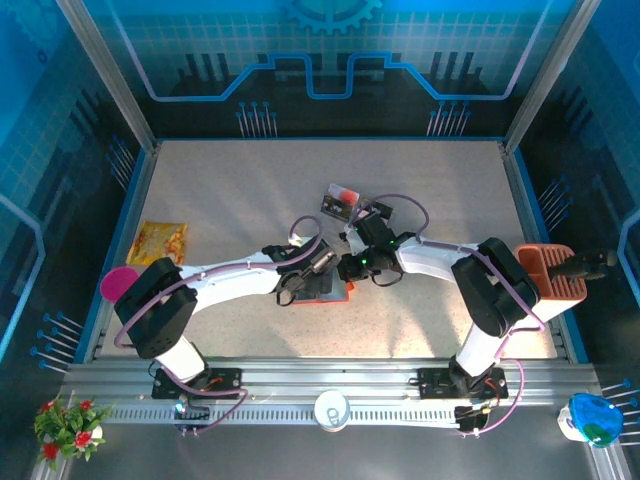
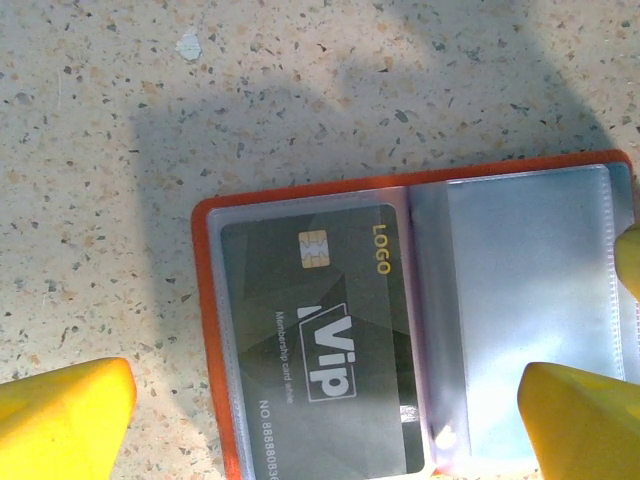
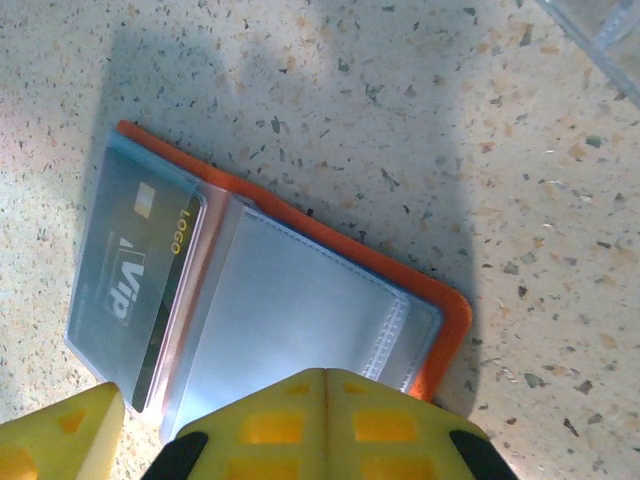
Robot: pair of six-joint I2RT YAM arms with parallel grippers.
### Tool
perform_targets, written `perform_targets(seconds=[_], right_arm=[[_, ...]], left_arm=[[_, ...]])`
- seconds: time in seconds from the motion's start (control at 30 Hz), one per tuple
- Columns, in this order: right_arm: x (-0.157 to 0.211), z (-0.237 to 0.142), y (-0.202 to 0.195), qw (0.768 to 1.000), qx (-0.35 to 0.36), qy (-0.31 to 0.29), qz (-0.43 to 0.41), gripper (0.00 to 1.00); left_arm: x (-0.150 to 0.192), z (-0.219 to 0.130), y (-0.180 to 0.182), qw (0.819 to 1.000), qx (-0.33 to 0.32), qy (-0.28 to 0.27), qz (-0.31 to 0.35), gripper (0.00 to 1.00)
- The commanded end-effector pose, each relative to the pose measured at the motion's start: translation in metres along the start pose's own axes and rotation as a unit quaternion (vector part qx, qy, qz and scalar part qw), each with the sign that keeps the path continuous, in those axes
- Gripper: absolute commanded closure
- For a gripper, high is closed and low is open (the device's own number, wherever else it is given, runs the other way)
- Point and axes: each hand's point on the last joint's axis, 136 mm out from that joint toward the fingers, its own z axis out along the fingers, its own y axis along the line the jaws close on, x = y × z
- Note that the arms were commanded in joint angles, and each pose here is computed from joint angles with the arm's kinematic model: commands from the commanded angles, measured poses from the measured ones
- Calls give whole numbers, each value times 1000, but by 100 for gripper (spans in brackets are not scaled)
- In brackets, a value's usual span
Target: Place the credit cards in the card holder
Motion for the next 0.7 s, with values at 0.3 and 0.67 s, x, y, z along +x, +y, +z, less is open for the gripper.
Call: perform_targets(seconds=[0.3, 0.67], right_arm=[[3, 10, 1, 1000, 6, 16, -7, 96], [13, 29, 8, 999, 4, 43, -12, 97]], left_arm=[[-3, 3, 4, 1000, -2, 4, 6, 1], [3, 16, 4, 999, -11, 19, 24, 1]])
